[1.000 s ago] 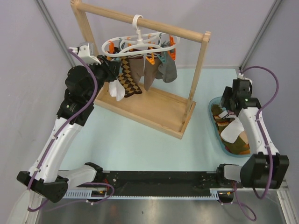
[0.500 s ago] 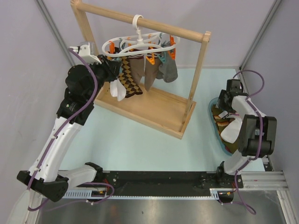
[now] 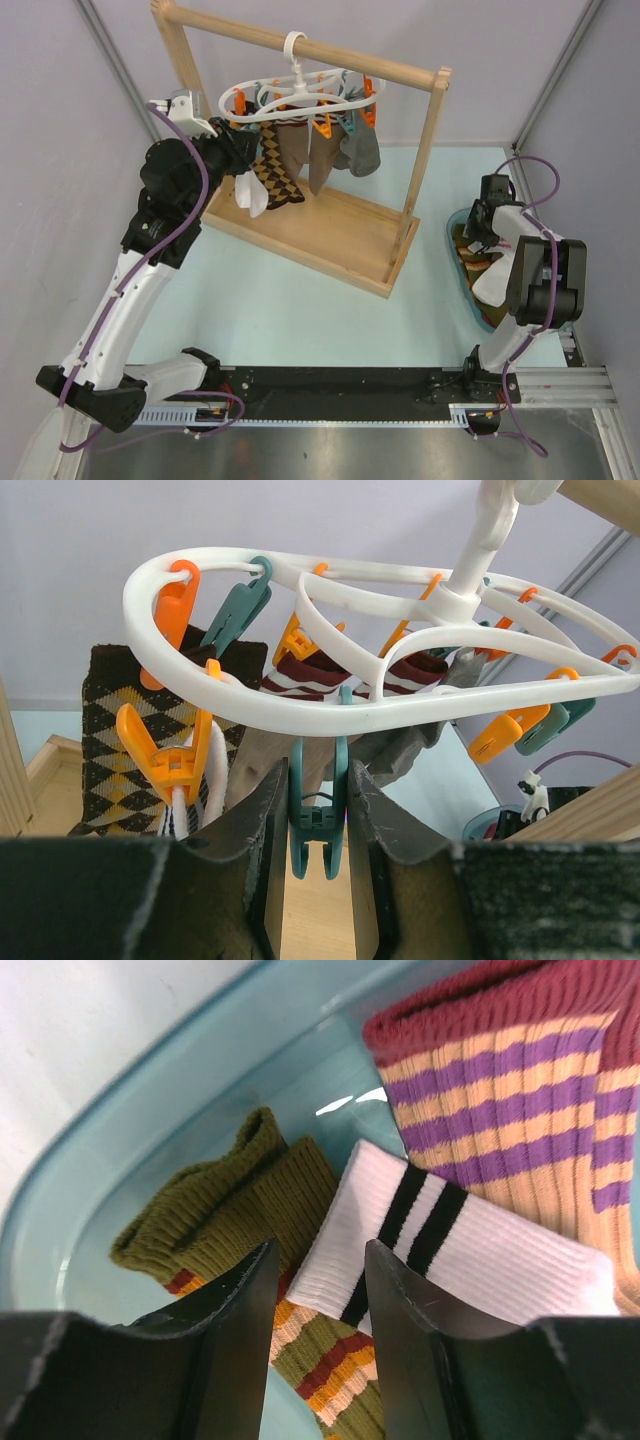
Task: Clip the socks to the hanger
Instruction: Pick up the sock from the bin.
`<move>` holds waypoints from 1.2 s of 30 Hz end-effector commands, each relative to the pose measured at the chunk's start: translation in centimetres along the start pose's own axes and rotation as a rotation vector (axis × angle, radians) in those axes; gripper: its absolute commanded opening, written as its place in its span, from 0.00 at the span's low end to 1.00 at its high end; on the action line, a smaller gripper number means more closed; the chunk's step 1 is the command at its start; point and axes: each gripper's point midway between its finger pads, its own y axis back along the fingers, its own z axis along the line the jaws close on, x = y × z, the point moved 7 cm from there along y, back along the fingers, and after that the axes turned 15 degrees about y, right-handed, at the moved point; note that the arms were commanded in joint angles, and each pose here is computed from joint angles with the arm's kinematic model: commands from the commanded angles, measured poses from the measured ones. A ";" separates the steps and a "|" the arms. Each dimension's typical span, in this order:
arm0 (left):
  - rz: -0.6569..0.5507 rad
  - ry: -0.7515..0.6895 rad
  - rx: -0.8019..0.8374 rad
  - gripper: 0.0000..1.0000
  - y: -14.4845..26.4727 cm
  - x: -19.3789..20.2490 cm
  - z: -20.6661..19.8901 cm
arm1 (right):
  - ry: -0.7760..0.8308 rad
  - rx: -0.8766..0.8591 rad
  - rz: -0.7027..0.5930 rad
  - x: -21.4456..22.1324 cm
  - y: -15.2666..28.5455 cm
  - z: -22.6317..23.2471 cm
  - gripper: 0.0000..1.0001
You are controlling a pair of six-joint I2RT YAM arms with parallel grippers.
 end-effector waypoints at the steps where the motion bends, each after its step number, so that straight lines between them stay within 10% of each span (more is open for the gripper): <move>1: 0.030 -0.006 -0.043 0.03 0.5 0.3 0.5 | -0.018 0.014 0.024 0.7 -0.6 0.2 0.45; 12: 0.027 -0.007 -0.043 0.02 0.5 0.2 0.5 | 0.019 0.027 0.070 1.7 -0.8 0.9 0.44; 36: 0.035 0.003 -0.028 0.02 0.7 0.2 0.2 | -0.049 0.009 -0.017 1.9 2.3 0.2 0.00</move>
